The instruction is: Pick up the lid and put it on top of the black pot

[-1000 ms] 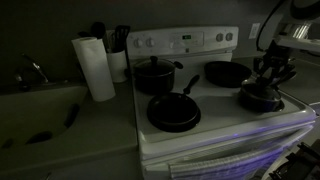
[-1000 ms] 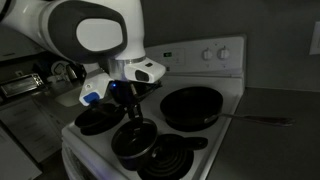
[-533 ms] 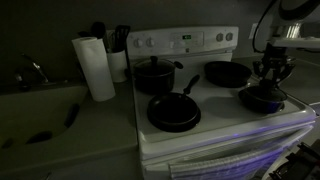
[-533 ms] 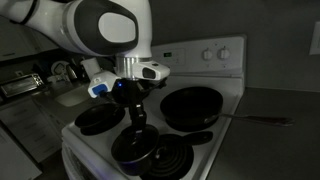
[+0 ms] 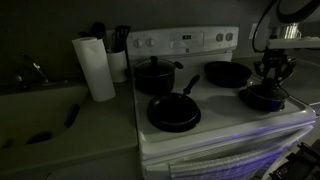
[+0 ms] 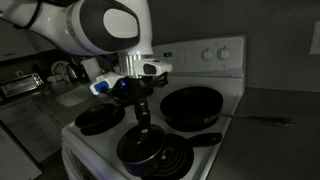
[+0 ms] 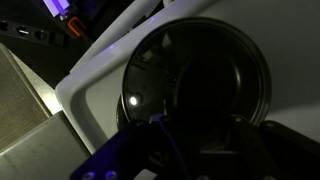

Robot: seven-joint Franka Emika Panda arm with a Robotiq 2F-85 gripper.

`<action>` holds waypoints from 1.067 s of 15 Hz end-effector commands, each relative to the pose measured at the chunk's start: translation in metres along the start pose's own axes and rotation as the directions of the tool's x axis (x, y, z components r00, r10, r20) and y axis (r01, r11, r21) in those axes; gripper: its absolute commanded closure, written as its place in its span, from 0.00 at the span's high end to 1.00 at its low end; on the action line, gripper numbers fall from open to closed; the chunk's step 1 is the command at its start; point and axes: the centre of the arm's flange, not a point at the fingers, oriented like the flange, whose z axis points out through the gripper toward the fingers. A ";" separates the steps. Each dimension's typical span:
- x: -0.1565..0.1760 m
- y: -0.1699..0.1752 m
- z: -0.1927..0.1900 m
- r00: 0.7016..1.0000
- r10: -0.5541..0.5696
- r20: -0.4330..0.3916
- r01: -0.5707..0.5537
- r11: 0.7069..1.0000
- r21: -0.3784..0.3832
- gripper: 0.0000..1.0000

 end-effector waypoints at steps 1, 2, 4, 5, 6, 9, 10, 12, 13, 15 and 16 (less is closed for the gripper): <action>0.013 -0.003 0.024 0.999 0.046 -0.019 -0.047 0.998 -0.051 0.14; 0.014 -0.005 0.026 0.997 0.063 -0.038 -0.065 0.996 -0.054 0.14; 0.016 -0.008 0.025 0.993 0.093 -0.072 -0.097 0.994 -0.059 0.14; 0.016 -0.009 0.024 0.991 0.105 -0.086 -0.110 0.992 -0.061 0.14; 0.017 -0.011 0.023 0.989 0.115 -0.098 -0.121 0.991 -0.061 0.14; 0.015 -0.015 0.021 0.980 0.138 -0.144 -0.149 0.986 -0.070 0.14; 0.015 -0.017 0.020 0.978 0.143 -0.155 -0.155 0.986 -0.067 0.14; 0.011 -0.021 0.018 0.976 0.142 -0.168 -0.154 0.986 -0.060 0.14; 0.009 -0.023 0.015 0.976 0.137 -0.169 -0.148 0.987 -0.054 0.14; 0.005 -0.026 0.009 0.975 0.131 -0.180 -0.142 0.988 -0.052 0.66; 0.002 -0.027 0.005 0.976 0.119 -0.184 -0.132 0.990 -0.056 0.71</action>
